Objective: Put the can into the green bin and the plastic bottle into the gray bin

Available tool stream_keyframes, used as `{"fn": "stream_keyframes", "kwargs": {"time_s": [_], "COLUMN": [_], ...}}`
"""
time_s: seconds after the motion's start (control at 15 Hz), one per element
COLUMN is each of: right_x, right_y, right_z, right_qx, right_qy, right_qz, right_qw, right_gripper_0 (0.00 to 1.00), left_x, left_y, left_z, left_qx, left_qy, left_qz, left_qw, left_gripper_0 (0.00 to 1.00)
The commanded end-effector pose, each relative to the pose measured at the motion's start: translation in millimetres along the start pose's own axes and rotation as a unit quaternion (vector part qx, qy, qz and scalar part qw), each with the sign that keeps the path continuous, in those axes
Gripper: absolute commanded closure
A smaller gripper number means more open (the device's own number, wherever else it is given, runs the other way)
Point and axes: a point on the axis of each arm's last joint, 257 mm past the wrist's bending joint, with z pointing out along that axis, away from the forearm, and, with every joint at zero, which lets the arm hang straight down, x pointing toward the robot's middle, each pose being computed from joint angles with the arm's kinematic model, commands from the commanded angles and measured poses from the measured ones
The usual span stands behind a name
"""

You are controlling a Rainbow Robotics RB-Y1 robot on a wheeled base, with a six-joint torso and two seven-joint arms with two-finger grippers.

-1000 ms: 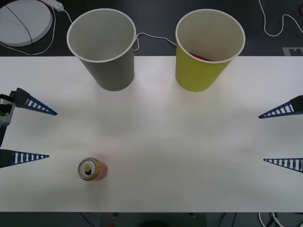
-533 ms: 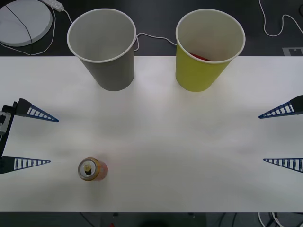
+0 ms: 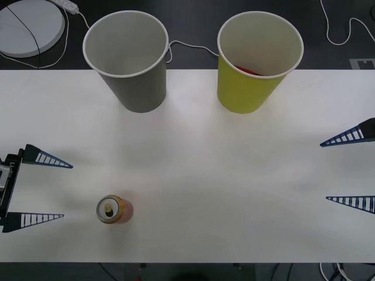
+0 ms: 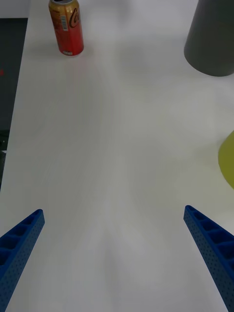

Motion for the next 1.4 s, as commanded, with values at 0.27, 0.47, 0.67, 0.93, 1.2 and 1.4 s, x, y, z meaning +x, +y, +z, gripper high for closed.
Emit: {"fn": "stream_keyframes", "kwargs": {"time_s": [0.27, 0.47, 0.67, 0.93, 1.2, 1.4], "right_x": [0.0, 0.0, 0.0, 0.0, 0.0, 0.0], "right_y": [0.0, 0.0, 0.0, 0.0, 0.0, 0.0], "right_z": [0.0, 0.0, 0.0, 0.0, 0.0, 0.0], "right_qx": [0.000, 0.000, 0.000, 0.000, 0.000, 0.000], "right_qy": [0.000, 0.000, 0.000, 0.000, 0.000, 0.000], "right_qz": [0.000, 0.000, 0.000, 0.000, 0.000, 0.000], "right_qw": [1.0000, 1.0000, 1.0000, 1.0000, 1.0000, 1.0000], "right_gripper_0": [0.00, 0.00, 0.00, 0.00, 0.00, 0.00], "left_x": [27.3, 37.2, 44.4, 49.0, 46.9, 43.1], "left_y": [-31.0, -40.9, -48.8, -53.6, -54.4, -53.6], "left_z": [9.3, 13.9, 21.8, 31.6, 48.4, 61.8], "left_qx": [-0.004, -0.012, -0.017, -0.027, -0.043, -0.051], "left_qy": [-0.031, -0.045, -0.062, -0.078, -0.095, -0.108], "left_qz": [0.000, -0.002, -0.012, -0.041, -0.045, -0.045], "left_qw": [0.9995, 0.9989, 0.9978, 0.9957, 0.9935, 0.9918], "left_gripper_0": [0.00, 0.00, 0.00, 0.00, 0.00, 0.00]}}
